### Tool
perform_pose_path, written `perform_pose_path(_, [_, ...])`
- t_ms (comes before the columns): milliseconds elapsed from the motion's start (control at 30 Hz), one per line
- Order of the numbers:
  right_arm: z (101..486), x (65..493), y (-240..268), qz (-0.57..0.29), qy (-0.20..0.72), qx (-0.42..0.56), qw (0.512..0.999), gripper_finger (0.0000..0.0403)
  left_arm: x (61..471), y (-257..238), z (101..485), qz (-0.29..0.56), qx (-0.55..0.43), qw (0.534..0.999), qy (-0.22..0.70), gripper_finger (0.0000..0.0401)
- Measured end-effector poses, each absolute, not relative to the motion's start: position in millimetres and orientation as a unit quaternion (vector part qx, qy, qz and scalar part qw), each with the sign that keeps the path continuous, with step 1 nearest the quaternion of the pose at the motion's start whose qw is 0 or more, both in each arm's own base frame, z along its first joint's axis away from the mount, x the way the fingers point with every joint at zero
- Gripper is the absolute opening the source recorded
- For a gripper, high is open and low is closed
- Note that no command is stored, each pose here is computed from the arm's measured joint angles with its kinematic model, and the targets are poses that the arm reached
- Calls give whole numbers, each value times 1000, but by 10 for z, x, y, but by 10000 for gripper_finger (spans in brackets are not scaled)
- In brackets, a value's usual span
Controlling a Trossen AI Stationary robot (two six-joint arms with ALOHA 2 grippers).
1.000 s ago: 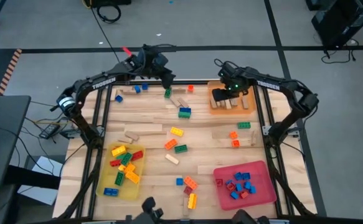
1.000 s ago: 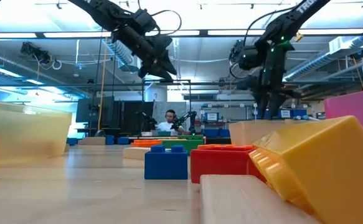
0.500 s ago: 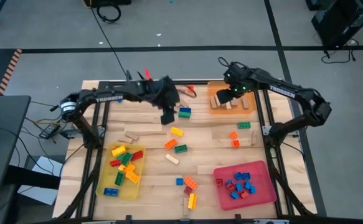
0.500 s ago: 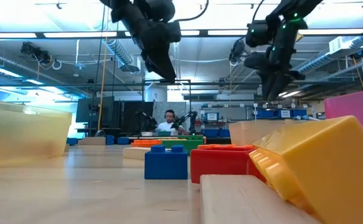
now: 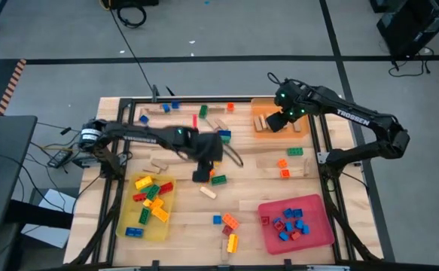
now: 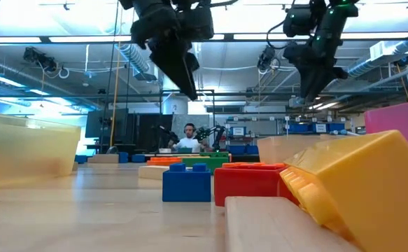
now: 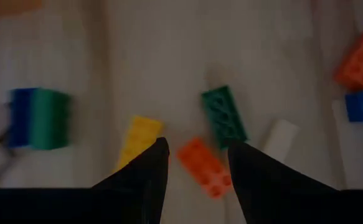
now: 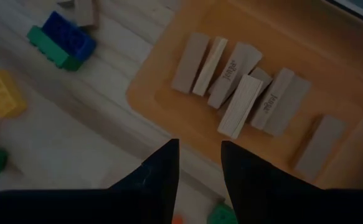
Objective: Sort blocks by size
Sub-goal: Put the brown block into the orange bin
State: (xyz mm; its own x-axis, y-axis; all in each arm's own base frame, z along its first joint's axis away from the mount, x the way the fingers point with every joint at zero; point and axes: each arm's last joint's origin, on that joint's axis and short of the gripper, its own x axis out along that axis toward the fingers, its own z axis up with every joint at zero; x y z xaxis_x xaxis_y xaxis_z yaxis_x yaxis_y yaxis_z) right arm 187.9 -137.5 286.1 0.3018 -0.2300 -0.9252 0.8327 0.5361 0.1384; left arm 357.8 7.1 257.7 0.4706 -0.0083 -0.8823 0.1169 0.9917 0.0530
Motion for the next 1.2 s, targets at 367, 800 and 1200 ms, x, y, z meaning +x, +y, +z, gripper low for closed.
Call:
perform_pose_path(367, [2902,1873,-1248,-343,480,311,745,133,3737,-529,2032,-95,106,807,574,172])
perform_pose_path(800, [2903,1887,-1229,-339,481,307,748,133,3813,-687,1591,-147,120,766,614,172])
perform_pose_path(1200, [2903,1887,-1229,-335,484,299,751,133,3840,-689,1474,-144,124,757,625,126])
